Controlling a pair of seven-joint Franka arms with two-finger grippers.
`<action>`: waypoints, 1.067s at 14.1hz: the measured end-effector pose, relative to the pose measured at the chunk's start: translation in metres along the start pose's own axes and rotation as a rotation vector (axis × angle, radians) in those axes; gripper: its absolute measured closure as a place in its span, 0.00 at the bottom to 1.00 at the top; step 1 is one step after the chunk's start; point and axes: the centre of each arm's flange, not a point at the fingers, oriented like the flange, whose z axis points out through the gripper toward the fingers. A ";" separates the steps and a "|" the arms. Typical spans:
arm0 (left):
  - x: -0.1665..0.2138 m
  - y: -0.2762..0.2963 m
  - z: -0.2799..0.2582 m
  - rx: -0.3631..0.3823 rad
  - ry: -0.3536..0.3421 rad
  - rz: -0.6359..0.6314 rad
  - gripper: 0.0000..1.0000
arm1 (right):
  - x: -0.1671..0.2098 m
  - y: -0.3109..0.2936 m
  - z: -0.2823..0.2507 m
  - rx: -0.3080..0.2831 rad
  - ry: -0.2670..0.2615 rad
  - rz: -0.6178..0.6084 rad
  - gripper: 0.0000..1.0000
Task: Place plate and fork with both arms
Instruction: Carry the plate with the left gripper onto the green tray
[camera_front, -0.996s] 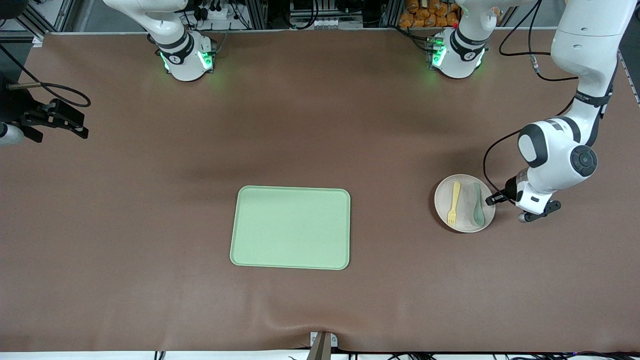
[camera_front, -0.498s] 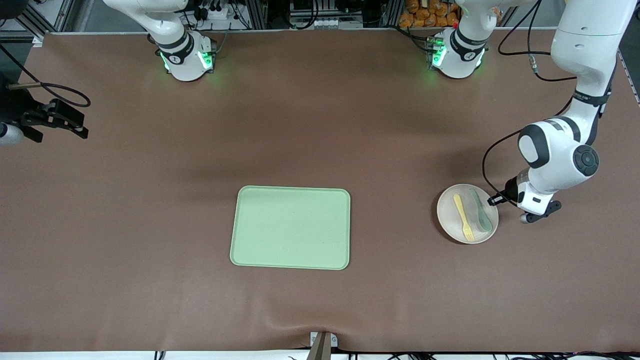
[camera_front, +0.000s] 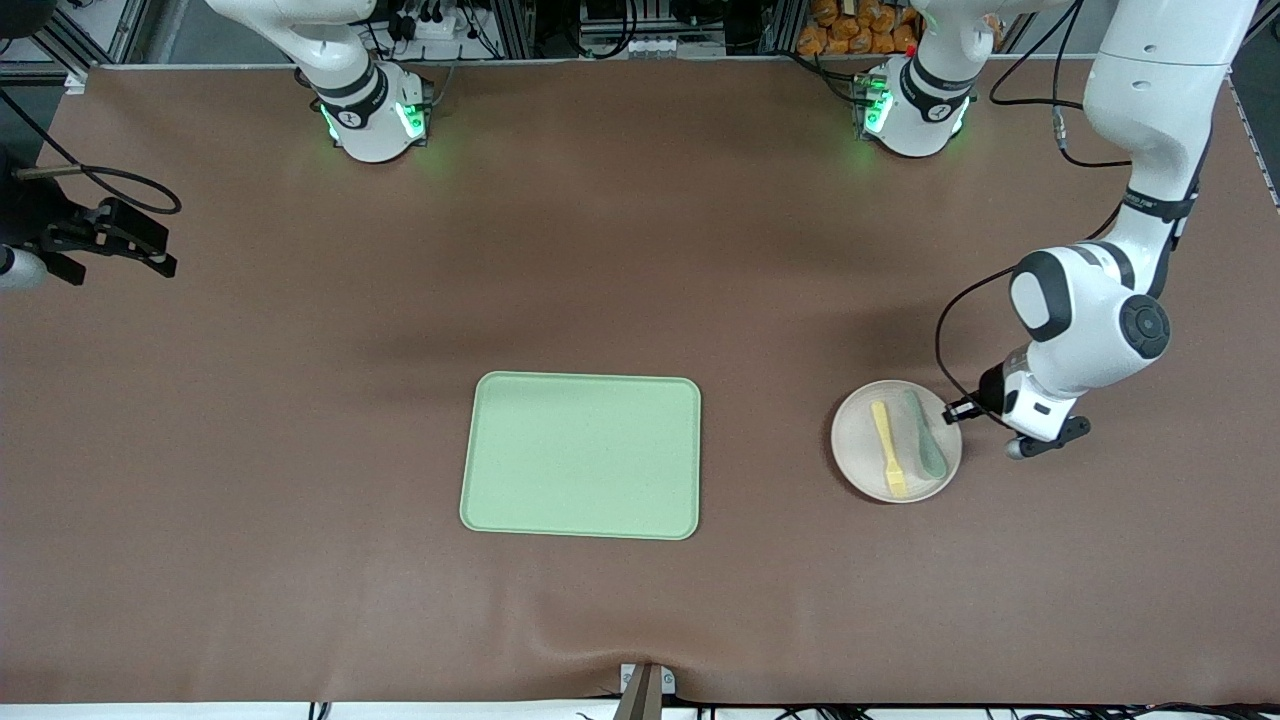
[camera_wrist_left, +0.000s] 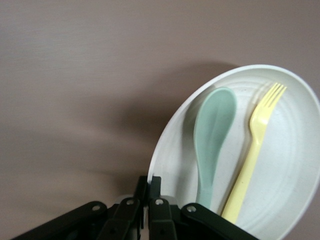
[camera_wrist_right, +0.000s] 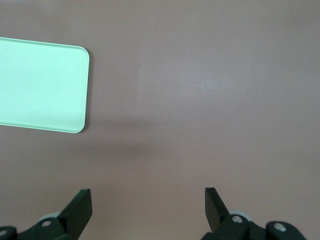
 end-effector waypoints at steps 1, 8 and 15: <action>-0.001 0.018 -0.004 -0.016 0.000 0.024 0.96 | 0.000 0.000 0.000 0.000 0.000 0.000 0.00; -0.009 0.155 -0.063 -0.095 -0.092 0.223 0.96 | 0.000 0.002 0.001 0.000 -0.001 0.004 0.00; -0.061 0.296 -0.028 -0.126 -0.119 0.310 0.96 | 0.000 0.005 0.002 0.001 -0.003 0.008 0.00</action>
